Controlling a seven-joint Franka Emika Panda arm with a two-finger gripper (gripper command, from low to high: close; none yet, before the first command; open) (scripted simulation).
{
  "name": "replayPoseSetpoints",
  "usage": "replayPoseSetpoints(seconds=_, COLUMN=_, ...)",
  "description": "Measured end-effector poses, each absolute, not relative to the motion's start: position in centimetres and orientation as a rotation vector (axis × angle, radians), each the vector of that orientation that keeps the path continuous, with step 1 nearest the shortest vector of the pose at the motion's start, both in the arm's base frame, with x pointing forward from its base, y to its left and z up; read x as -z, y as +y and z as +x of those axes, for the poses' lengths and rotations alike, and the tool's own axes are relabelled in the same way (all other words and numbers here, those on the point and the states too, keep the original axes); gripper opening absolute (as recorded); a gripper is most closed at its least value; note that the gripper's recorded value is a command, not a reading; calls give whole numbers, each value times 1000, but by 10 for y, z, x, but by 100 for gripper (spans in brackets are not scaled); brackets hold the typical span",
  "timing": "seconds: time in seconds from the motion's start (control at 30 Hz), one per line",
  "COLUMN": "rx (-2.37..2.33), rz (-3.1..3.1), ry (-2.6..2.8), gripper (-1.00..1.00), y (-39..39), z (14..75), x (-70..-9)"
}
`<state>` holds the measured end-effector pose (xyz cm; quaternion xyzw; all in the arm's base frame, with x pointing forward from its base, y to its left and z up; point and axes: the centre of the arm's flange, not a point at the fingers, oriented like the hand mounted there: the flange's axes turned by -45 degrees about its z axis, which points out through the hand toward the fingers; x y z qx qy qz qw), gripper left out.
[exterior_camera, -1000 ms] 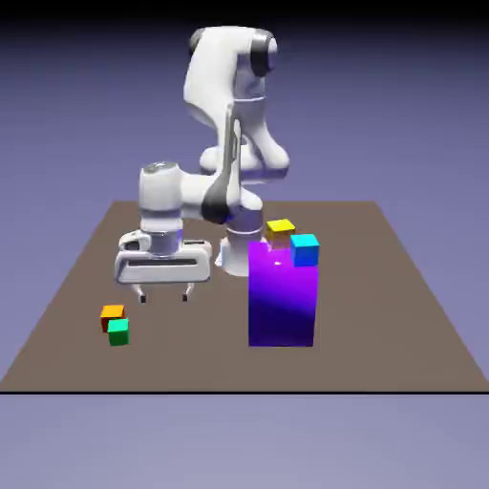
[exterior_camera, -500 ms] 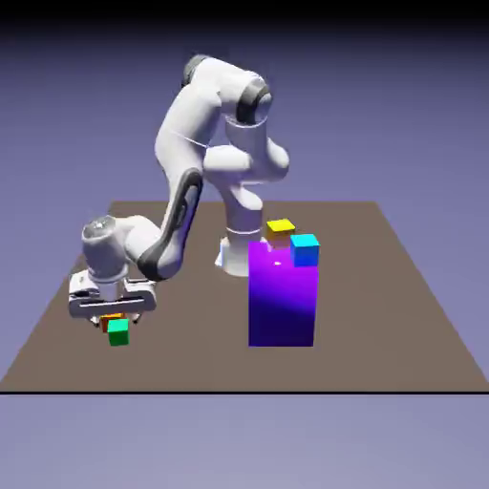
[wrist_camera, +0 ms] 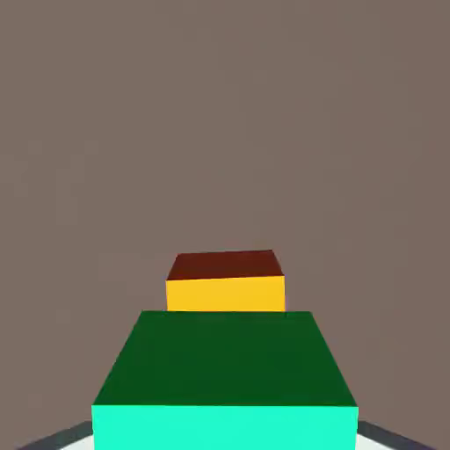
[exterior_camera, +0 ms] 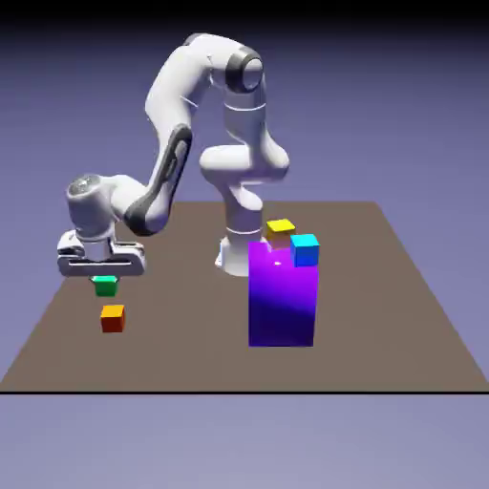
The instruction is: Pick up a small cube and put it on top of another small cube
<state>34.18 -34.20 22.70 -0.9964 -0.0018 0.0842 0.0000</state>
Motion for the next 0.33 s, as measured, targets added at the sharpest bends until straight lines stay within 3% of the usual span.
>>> replayPoseSetpoints(seconds=0.1, rx=-265, rz=-3131, ry=-6, gripper=-100, y=-342, z=337, x=-185)
replayPoseSetpoints(seconds=0.13, rx=-267, rz=-3130, ry=-3, gripper=100, y=-342, z=334, x=-171)
replayPoseSetpoints(seconds=0.2, rx=-267, rz=-3130, ry=-3, gripper=100, y=-342, z=334, x=-171)
replayPoseSetpoints(seconds=0.33, rx=-265, rz=-3132, ry=-6, gripper=100, y=-342, z=342, x=-228)
